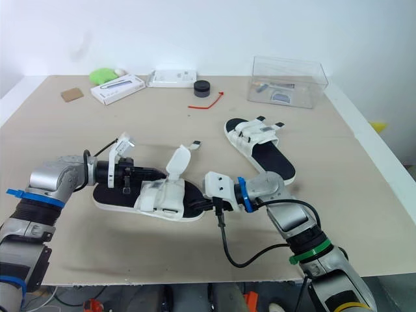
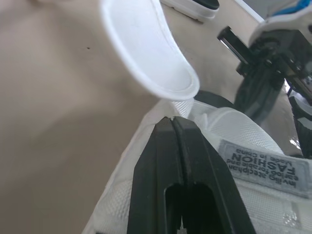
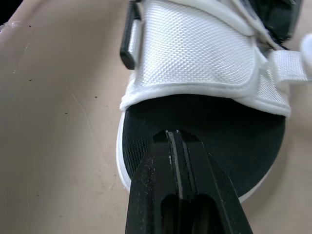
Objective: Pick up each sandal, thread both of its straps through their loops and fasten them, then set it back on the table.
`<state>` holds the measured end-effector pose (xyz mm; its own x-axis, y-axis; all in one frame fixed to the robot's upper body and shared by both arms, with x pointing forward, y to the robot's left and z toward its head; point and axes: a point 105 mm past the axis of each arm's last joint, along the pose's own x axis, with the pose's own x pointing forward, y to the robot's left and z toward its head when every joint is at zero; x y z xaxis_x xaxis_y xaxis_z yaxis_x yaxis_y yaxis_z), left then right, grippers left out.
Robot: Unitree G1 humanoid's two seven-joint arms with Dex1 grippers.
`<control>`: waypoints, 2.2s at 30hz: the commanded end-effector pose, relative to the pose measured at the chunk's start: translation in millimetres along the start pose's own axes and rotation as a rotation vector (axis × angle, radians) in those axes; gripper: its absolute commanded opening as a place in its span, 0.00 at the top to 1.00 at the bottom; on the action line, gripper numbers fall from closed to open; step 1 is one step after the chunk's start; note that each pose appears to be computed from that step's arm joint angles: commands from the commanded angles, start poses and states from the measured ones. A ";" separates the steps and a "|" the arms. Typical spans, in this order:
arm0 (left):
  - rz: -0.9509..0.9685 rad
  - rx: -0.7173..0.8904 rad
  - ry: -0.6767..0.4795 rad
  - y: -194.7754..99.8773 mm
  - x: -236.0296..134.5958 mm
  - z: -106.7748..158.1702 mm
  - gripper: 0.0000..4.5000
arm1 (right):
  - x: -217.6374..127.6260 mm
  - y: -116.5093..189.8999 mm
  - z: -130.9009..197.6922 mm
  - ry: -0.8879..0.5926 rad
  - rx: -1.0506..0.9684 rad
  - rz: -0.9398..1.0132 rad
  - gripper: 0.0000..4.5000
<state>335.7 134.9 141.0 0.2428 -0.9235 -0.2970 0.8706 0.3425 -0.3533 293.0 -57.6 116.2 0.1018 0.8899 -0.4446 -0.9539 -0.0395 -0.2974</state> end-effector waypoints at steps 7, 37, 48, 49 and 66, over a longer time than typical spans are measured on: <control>-0.012 0.025 -0.013 -13.7 -8.0 4.5 0.99 | -4.9 -14.5 5.7 -0.014 -0.036 -0.055 1.00; 0.024 -0.342 -0.169 27.3 30.6 38.9 0.02 | -2.5 -7.3 5.2 -0.012 -0.044 -0.036 1.00; -0.004 -0.380 -0.278 34.5 45.5 71.9 0.02 | -4.0 -5.1 4.4 -0.007 -0.042 -0.046 1.00; -0.004 -0.379 -0.278 34.8 46.4 72.3 0.02 | -4.0 -4.9 4.4 -0.007 -0.041 -0.047 1.00; -0.011 -0.279 -0.363 32.8 47.5 101.0 0.02 | -5.7 -4.1 3.4 0.003 -0.037 -0.056 1.00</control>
<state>416.2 88.2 184.7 0.4189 -0.9079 -0.0144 0.6956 0.3310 -0.6377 295.8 -59.9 117.5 0.1484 0.8898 -0.4315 -0.9437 -0.0030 -0.3307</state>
